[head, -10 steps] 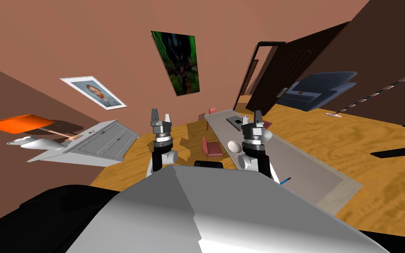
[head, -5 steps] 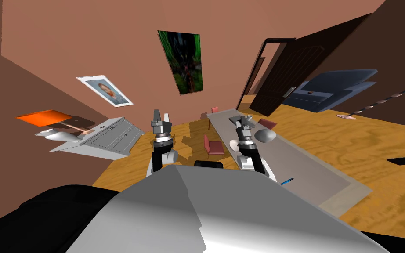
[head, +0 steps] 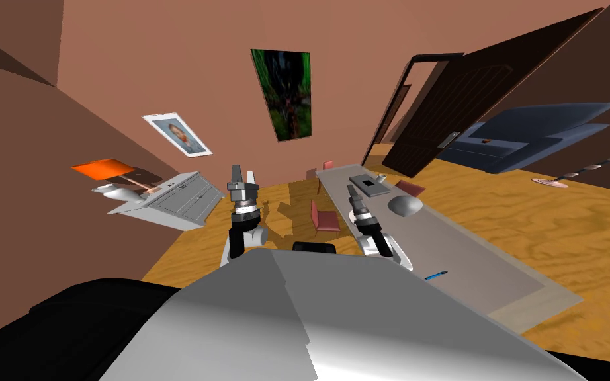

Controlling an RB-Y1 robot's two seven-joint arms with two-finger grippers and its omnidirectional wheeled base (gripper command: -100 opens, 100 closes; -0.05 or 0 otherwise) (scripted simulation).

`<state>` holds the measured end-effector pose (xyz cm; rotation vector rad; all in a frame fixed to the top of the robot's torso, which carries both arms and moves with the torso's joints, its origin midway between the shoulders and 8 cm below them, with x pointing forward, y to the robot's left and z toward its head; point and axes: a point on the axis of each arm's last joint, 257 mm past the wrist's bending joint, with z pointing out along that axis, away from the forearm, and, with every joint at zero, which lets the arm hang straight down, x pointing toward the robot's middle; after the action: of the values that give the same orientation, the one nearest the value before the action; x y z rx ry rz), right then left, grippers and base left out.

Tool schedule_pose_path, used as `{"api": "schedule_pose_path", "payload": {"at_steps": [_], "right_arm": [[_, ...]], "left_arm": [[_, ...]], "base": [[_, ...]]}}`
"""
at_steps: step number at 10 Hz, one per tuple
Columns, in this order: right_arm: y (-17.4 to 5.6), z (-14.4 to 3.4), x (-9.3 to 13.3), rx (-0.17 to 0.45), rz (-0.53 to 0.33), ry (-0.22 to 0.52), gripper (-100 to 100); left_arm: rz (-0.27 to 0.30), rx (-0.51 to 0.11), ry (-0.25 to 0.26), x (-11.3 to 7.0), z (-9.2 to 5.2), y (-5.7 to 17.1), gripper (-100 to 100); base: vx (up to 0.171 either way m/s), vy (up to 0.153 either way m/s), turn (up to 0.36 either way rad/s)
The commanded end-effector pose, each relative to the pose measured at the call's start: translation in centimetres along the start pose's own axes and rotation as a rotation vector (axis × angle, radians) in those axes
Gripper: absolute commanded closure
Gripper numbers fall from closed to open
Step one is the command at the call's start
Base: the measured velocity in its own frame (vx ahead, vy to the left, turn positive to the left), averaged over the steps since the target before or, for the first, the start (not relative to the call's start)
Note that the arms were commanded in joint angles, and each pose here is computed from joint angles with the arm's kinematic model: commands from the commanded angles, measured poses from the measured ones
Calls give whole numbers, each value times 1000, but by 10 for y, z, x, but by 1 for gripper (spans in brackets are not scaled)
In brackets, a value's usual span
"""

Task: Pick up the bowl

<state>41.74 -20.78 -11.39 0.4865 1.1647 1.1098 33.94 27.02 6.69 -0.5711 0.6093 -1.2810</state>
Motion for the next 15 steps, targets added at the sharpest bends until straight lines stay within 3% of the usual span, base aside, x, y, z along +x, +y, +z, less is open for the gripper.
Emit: {"api": "schedule_pose_path", "payload": {"at_steps": [1,8,10,11,13,14,15], "right_arm": [[-16,-5,11,26,-23,30,-100],[-91,-33,59,128,-231,254,-100],[-105,-40,61,158,-231,264,-100],[-117,-47,70,165,-287,319,-100],[-129,-54,72,191,-287,329,-100],[-147,-66,80,211,-344,390,-100],[-153,-70,80,225,-345,395,-100]], "left_arm": [[0,0,0,0,0,0,0],[0,0,0,0,0,0,0],[0,0,0,0,0,0,0],[0,0,0,0,0,0,0],[0,0,0,0,0,0,0],[0,0,0,0,0,0,0],[0,0,0,0,0,0,0]], "base": [[-34,11,51],[-44,11,90],[-26,3,27],[-22,9,114],[-22,6,44],[-32,13,136],[-32,7,76]]}}
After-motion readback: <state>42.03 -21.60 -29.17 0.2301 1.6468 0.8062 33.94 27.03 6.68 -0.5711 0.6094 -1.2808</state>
